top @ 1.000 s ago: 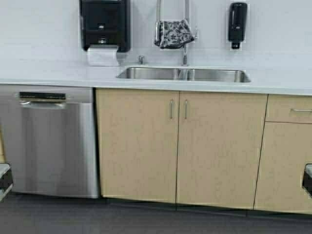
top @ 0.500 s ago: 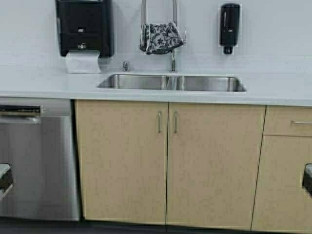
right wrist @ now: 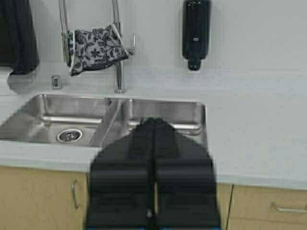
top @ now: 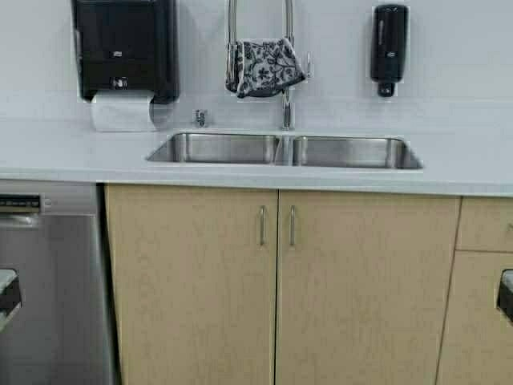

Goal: Get the cloth and wipe up the spill under the wine glass

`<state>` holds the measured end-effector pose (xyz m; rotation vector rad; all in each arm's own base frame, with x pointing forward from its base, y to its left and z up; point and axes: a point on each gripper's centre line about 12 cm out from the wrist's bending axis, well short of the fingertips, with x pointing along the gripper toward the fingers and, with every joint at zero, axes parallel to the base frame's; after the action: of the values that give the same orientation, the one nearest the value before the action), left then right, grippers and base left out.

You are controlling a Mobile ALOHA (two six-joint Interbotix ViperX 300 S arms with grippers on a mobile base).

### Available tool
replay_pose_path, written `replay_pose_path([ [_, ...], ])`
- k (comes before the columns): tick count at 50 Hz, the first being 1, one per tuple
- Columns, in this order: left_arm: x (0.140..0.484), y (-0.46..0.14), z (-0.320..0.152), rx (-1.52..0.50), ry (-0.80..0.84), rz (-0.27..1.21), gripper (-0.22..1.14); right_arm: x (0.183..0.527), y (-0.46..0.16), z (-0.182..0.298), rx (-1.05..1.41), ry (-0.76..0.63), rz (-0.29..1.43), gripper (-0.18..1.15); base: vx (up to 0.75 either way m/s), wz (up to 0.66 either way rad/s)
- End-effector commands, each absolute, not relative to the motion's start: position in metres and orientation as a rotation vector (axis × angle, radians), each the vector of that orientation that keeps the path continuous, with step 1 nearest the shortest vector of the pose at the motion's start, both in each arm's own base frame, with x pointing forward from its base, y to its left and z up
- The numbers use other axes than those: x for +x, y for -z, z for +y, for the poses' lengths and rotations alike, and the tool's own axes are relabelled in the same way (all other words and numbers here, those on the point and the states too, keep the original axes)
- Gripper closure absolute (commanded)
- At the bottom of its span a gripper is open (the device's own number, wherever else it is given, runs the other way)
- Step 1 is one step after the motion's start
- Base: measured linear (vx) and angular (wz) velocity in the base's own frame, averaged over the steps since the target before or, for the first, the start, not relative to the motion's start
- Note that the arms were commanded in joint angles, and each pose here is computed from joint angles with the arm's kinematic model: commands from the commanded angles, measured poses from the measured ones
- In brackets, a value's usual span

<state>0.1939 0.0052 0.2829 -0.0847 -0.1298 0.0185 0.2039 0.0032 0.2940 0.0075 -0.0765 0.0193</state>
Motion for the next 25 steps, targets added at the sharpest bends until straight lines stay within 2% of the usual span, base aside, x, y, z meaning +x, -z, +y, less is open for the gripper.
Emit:
replay_pose_path([
  [1,0.195,-0.286,0.005,-0.066,-0.013,-0.141,0.89,0.207,-0.307,0.003,0.011,-0.021,-0.096,0.91,0.37,0.05],
  [25,0.191,-0.281,0.004,-0.066,-0.006,-0.138,0.89,0.205,-0.314,0.018,0.046,-0.095,-0.091,0.91,0.35,0.0],
])
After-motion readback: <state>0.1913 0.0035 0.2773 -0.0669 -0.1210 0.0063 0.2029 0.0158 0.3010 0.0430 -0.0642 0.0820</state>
